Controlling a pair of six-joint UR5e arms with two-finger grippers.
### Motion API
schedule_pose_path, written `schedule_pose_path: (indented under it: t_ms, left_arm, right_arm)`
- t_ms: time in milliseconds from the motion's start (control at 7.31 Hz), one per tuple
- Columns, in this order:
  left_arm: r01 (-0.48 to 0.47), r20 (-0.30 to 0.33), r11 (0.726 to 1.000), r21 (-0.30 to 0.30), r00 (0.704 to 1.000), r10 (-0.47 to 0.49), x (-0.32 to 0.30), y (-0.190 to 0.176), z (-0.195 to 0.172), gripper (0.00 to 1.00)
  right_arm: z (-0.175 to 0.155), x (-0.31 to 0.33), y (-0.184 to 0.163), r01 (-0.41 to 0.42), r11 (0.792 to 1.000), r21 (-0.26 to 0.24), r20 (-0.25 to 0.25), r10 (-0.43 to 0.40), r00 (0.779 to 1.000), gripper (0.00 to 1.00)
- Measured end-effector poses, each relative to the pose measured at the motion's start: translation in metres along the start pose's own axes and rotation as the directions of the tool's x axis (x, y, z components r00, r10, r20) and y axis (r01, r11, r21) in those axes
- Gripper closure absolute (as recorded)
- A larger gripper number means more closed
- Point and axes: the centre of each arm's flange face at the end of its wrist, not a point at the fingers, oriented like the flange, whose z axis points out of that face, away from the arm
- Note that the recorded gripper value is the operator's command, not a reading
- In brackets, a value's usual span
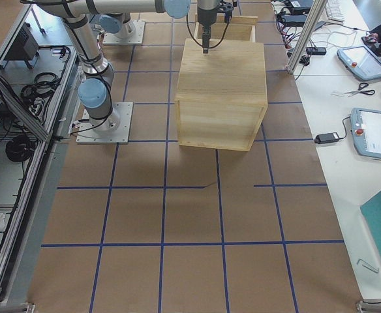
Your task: Open upper drawer
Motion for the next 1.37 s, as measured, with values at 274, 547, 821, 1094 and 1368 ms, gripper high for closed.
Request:
schedule_pose_path:
  t_ms: [274,547,821,1094,1368]
  left_arm:
    - [0.028,0.052,1.000,-0.013,0.998,-0.028,-0.063,0.002,-0.036,0.00]
    - [0.040,0.136,0.999,-0.022,0.990,-0.036,-0.110,0.017,-0.067,0.00]
    - [0.005,0.160,0.999,-0.053,0.987,0.004,-0.124,0.034,-0.079,0.00]
    - [-0.012,0.156,0.996,-0.086,0.987,0.025,-0.118,0.052,-0.074,0.00]
    - [-0.017,0.150,0.991,-0.136,0.988,0.037,-0.115,0.076,-0.062,0.00]
  right_arm:
    - [0.000,0.000,0.000,0.000,1.000,0.000,0.000,0.000,1.000,0.00]
    - [0.000,0.000,0.000,0.000,1.000,0.000,-0.001,0.000,1.000,0.00]
    - [0.000,0.000,0.000,0.000,1.000,0.000,-0.001,0.000,1.000,0.00]
    - [0.000,0.000,0.000,0.000,1.000,0.000,-0.001,0.000,1.000,0.00]
    - [0.000,0.000,0.000,0.000,1.000,0.000,-0.001,0.000,1.000,0.00]
